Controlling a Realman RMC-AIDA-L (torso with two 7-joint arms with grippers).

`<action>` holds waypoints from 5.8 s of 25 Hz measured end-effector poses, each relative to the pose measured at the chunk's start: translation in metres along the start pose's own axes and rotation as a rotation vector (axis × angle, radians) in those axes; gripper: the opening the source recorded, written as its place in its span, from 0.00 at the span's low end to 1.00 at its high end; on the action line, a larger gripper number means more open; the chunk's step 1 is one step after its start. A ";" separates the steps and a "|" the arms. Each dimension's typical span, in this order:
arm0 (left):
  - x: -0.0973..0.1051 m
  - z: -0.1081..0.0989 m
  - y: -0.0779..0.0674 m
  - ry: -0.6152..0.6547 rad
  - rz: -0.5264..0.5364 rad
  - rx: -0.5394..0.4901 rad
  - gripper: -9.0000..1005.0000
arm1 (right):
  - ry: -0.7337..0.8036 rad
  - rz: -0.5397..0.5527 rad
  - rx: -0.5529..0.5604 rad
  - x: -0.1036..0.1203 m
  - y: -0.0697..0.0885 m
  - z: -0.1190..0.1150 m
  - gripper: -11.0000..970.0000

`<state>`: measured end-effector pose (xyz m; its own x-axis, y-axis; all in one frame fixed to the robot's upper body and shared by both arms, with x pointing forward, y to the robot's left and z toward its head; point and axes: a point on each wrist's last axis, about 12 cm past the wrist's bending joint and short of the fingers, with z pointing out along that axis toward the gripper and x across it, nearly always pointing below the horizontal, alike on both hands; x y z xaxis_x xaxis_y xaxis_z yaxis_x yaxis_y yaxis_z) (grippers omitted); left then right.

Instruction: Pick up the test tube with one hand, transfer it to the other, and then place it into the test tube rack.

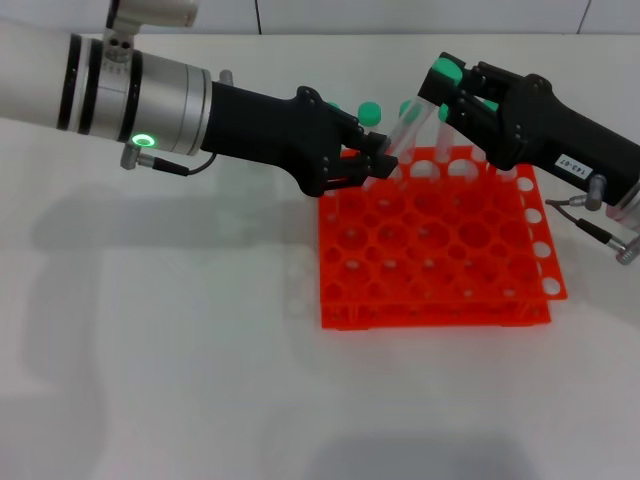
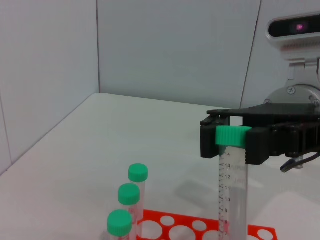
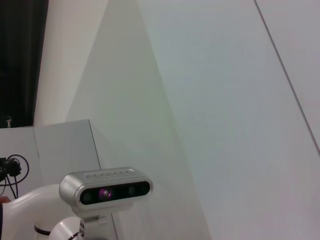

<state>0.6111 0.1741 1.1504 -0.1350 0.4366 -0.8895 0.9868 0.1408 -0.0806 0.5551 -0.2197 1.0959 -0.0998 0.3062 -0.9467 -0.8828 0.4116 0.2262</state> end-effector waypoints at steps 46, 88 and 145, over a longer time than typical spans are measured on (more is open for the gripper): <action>0.154 -0.123 -0.129 -0.260 -0.217 -0.461 0.89 | 0.213 -0.234 -0.044 -0.001 -0.017 0.036 0.27; 0.164 -0.110 -0.122 -0.247 -0.239 -0.459 0.89 | 0.409 -0.231 0.009 0.019 -0.027 0.053 0.27; 0.127 -0.138 -0.095 -0.151 -0.134 -0.182 0.89 | 0.601 -0.175 -0.173 -0.022 -0.012 -0.058 0.91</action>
<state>0.4874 0.3388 1.1068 -0.2345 0.2679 -0.9345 0.9267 0.3520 -0.1317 0.5412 -0.2812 1.1002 -0.1429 -0.3076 -0.9407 -0.9656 0.2520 0.0642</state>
